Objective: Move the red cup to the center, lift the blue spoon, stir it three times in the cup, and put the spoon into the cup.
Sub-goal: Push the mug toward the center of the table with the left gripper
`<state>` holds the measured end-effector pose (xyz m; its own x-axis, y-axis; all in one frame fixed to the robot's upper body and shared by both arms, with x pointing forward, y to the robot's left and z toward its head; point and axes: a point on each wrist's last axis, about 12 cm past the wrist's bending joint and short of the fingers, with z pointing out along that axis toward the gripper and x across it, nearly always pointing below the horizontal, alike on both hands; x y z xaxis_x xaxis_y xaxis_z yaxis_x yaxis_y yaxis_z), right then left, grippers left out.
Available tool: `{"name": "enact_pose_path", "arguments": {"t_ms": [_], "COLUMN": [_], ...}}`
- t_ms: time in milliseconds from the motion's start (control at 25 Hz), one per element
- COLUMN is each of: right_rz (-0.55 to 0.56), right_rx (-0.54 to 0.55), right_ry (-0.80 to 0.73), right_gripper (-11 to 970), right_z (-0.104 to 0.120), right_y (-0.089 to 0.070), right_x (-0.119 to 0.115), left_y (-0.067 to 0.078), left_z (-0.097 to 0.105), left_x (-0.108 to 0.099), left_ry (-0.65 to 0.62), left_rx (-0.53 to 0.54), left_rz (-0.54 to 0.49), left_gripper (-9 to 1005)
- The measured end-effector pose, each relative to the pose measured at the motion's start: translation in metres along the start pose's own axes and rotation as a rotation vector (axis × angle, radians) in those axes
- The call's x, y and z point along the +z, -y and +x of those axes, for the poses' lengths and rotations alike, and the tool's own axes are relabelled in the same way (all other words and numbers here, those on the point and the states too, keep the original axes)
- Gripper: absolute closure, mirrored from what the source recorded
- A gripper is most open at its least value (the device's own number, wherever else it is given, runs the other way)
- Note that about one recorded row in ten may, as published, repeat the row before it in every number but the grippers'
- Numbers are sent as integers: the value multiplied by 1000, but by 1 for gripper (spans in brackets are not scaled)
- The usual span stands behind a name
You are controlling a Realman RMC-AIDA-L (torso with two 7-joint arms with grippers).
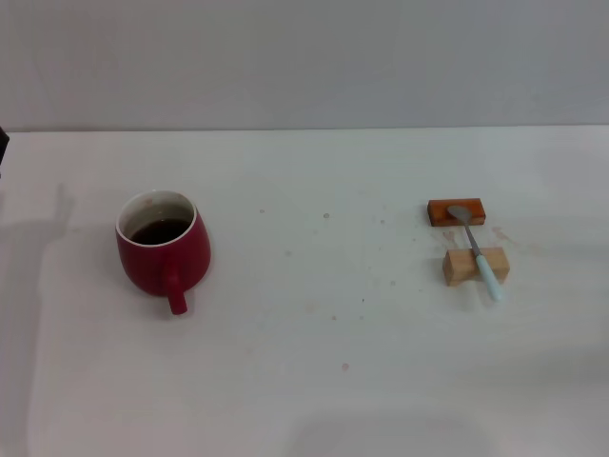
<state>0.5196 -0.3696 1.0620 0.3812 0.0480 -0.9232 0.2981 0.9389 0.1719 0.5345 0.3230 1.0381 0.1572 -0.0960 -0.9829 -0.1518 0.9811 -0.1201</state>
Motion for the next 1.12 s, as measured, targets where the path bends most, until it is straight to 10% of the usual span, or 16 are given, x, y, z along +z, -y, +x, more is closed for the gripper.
{"name": "enact_pose_path", "arguments": {"t_ms": [360, 1120], "right_rz": [2, 31], "right_rx": [0, -5], "right_ry": [4, 2], "right_gripper": [234, 234], "right_z": [0, 0], "right_y": [-1, 7], "right_x": [-1, -7], "left_y": [-17, -6], "left_z": [15, 32], "left_x": [-8, -21], "left_ry": [-124, -207], "left_rx": [106, 547], "left_rz": [-27, 174], "left_gripper": [154, 801]}}
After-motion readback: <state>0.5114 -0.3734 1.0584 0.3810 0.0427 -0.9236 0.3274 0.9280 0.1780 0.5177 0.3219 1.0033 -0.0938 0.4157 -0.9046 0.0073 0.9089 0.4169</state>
